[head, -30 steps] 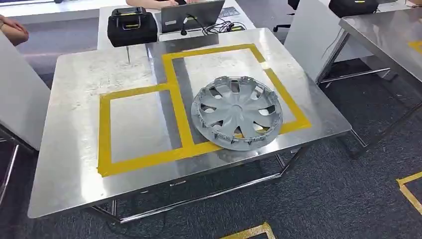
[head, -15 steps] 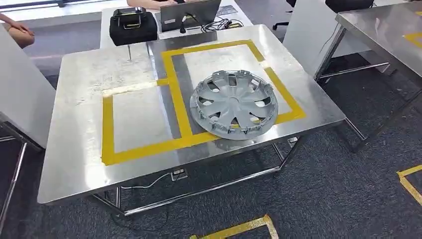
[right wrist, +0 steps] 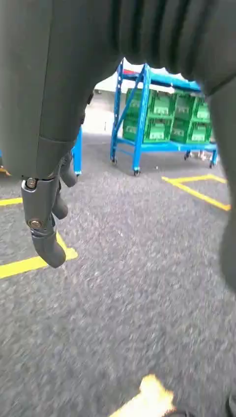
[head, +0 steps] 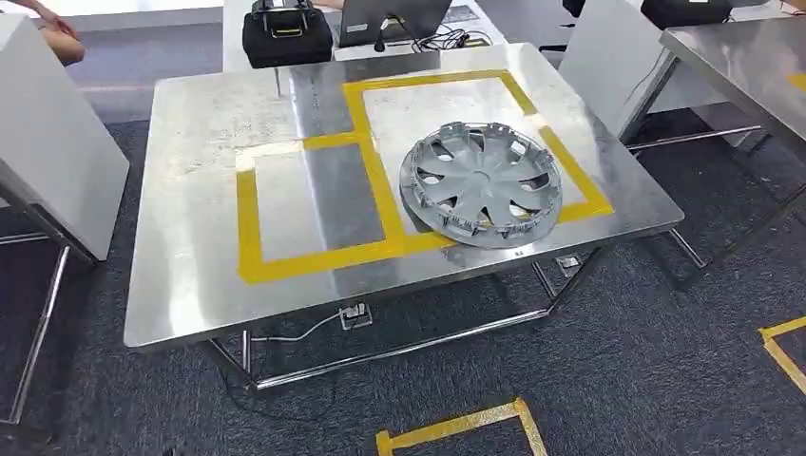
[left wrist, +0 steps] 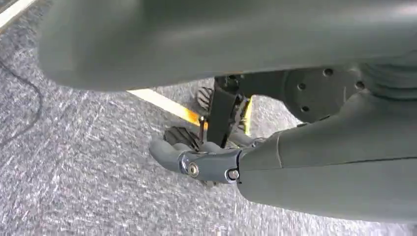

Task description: Take the parts from the cabinet and place them on the table.

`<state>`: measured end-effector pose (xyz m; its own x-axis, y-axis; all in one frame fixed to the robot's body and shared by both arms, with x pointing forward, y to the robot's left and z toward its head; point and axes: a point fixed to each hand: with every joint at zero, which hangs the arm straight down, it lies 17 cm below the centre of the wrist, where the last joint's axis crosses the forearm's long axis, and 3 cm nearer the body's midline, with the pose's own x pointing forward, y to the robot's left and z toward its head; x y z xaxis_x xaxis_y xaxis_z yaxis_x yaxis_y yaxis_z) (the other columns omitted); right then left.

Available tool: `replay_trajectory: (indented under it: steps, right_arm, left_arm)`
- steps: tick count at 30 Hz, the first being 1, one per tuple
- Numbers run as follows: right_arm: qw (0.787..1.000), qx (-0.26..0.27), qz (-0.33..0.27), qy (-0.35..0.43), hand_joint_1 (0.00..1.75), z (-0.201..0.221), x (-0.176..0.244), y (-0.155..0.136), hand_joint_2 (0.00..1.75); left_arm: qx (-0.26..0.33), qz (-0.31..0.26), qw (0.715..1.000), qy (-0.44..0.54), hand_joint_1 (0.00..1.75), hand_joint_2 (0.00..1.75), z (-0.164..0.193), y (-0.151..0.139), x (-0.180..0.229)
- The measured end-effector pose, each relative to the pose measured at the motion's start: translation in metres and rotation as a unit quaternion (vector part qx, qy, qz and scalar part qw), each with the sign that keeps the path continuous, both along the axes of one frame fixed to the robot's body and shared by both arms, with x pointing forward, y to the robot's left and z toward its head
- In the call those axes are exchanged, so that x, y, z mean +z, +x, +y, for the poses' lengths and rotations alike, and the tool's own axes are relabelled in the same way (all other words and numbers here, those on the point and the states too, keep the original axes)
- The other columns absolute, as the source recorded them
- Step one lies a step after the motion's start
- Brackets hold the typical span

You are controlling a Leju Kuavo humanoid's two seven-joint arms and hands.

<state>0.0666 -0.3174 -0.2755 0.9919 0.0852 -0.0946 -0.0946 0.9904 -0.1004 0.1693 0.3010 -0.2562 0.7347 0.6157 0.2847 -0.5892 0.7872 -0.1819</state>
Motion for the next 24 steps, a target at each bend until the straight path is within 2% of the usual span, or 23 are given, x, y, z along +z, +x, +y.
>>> replay_trajectory:
  steps: [7,17,24]
  right_arm:
    - [1.0,0.007,0.005,0.003,0.0,0.0,0.001,0.002,0.0]
    - [0.999,-0.017,0.026,0.008,0.0,0.006,0.001,-0.01,0.0]
    - [0.999,-0.019,0.023,0.016,0.0,0.013,0.001,-0.007,0.0]
  left_arm:
    - [-0.009,0.004,1.0,-0.005,0.0,0.0,-0.007,-0.001,0.0]
    - [-0.015,0.01,1.0,0.003,0.0,0.0,-0.005,-0.004,-0.002]
    - [-0.019,0.011,1.0,0.006,0.0,0.0,-0.003,-0.004,-0.002]
